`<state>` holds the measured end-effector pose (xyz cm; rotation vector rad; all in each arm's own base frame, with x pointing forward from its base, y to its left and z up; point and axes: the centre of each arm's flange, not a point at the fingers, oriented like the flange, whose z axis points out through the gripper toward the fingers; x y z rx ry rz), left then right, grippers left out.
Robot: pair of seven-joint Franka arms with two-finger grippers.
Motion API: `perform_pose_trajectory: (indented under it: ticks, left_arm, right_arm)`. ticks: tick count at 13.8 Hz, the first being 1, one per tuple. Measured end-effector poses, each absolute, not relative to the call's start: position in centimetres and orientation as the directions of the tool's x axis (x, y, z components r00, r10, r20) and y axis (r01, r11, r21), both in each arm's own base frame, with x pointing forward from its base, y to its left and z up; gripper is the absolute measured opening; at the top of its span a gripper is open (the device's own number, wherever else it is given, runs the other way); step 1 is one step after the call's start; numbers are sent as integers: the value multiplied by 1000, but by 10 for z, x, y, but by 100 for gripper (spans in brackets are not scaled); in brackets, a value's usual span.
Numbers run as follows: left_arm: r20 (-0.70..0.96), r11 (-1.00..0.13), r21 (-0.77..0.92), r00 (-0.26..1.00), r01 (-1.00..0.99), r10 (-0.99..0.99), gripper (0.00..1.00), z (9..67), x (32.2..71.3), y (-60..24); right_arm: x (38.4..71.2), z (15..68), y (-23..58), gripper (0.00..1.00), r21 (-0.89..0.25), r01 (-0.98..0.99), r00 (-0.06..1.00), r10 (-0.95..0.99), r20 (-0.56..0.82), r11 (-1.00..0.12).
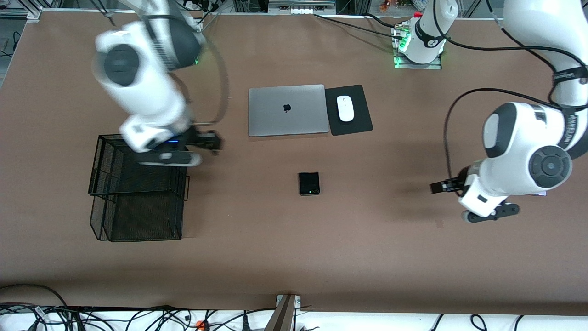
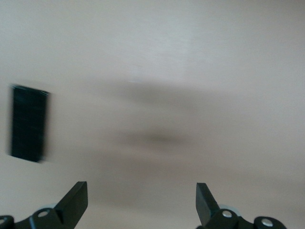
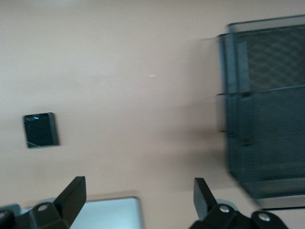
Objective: Place phones with both arms
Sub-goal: 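Release the flip phone while the right gripper reaches toward it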
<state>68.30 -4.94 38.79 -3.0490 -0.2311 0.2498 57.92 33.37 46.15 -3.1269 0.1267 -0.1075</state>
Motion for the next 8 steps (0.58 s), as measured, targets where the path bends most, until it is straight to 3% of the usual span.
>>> perform_pose_trajectory:
  ticks: [3,8]
  left_arm:
    - [-188,-987,-154,979,50,79,100,375,681,14]
    - [-143,-990,-137,989,-45,-25,100,324,669,110]
  right_arm:
    - [556,420,437,100,25,-141,984,-137,113,-990]
    - [534,360,538,100,-15,-199,972,-199,128,-980]
